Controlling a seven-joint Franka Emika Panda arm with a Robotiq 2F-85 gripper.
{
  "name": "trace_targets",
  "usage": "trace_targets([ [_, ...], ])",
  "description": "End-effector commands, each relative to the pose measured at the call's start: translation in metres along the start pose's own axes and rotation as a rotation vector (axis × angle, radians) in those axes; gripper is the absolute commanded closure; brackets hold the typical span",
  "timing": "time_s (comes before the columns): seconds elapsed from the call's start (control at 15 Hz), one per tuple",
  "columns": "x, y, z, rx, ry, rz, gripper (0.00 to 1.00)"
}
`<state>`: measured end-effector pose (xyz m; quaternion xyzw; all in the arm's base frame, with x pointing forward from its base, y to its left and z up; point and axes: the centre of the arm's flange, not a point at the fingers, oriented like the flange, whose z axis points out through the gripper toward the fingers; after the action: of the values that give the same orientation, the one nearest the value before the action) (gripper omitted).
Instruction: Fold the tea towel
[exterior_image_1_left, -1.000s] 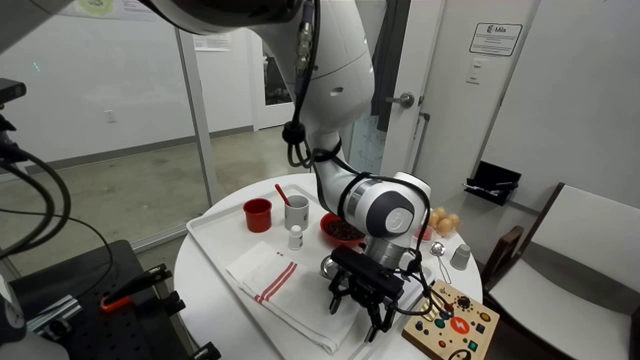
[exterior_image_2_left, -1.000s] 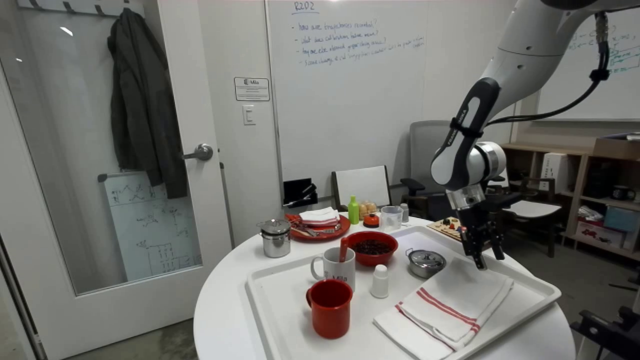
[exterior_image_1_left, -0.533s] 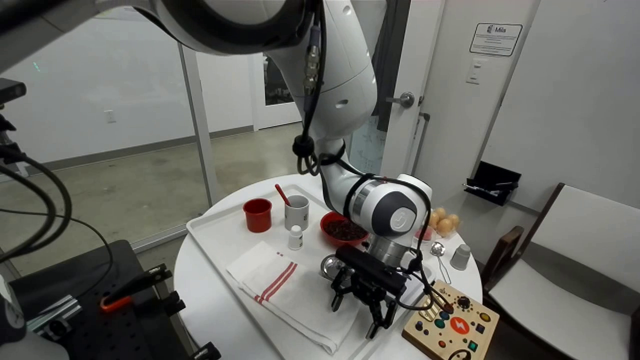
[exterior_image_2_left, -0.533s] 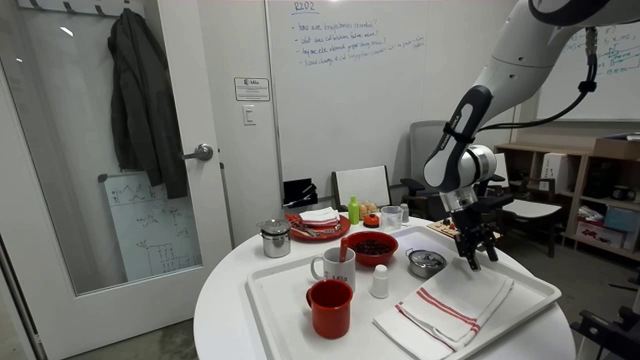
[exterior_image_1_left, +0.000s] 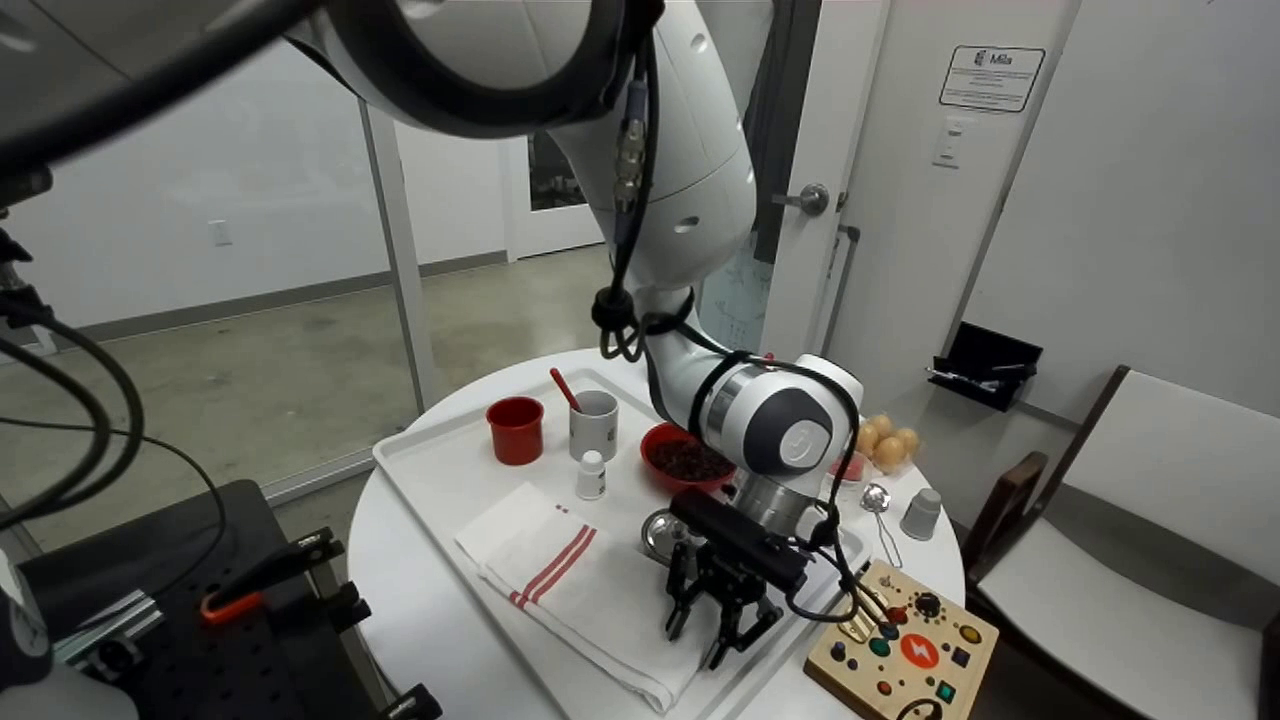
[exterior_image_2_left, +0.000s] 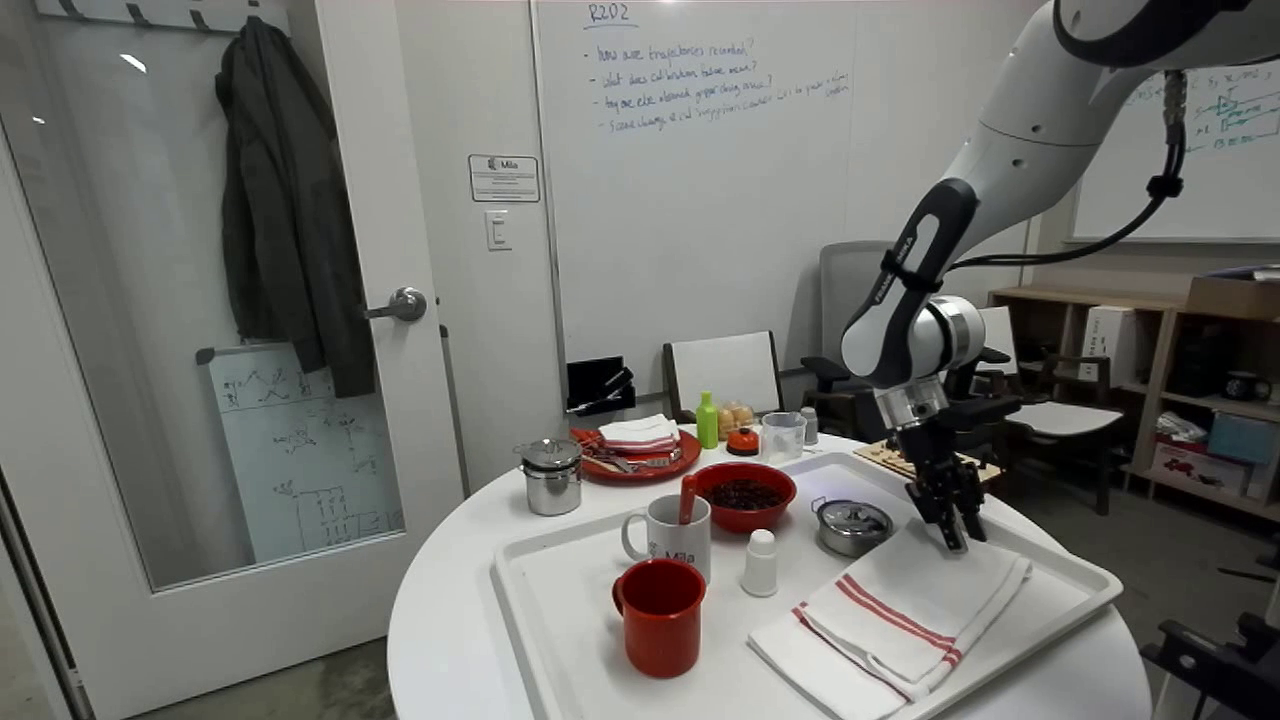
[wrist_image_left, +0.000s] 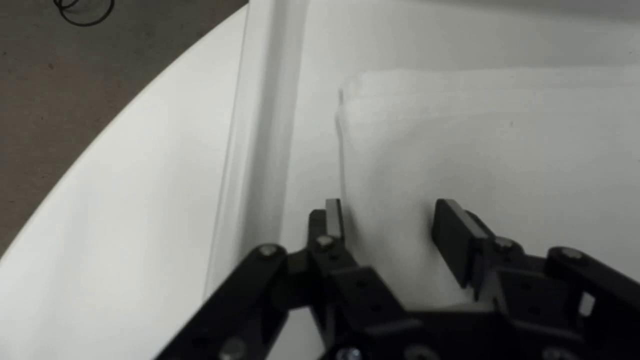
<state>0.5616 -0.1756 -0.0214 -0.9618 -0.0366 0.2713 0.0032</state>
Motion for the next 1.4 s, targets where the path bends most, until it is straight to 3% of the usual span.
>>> trace_targets([
  [0.0,0.006,0.005,0.002,0.051,-0.008,-0.009,0.79],
  [0.07,0.005,0.005,0.002,0.06,-0.006,-0.01,0.86],
  [0.27,-0.006,0.002,-0.007,0.094,0.023,-0.026,0.94],
  [0.53,-0.027,-0.008,-0.033,0.1,0.095,-0.078,0.87],
  [0.8,-0.043,-0.033,-0.059,0.064,0.141,-0.193,0.88],
  [1.33,-0.076,-0.09,-0.08,0.067,0.096,-0.423,0.89],
])
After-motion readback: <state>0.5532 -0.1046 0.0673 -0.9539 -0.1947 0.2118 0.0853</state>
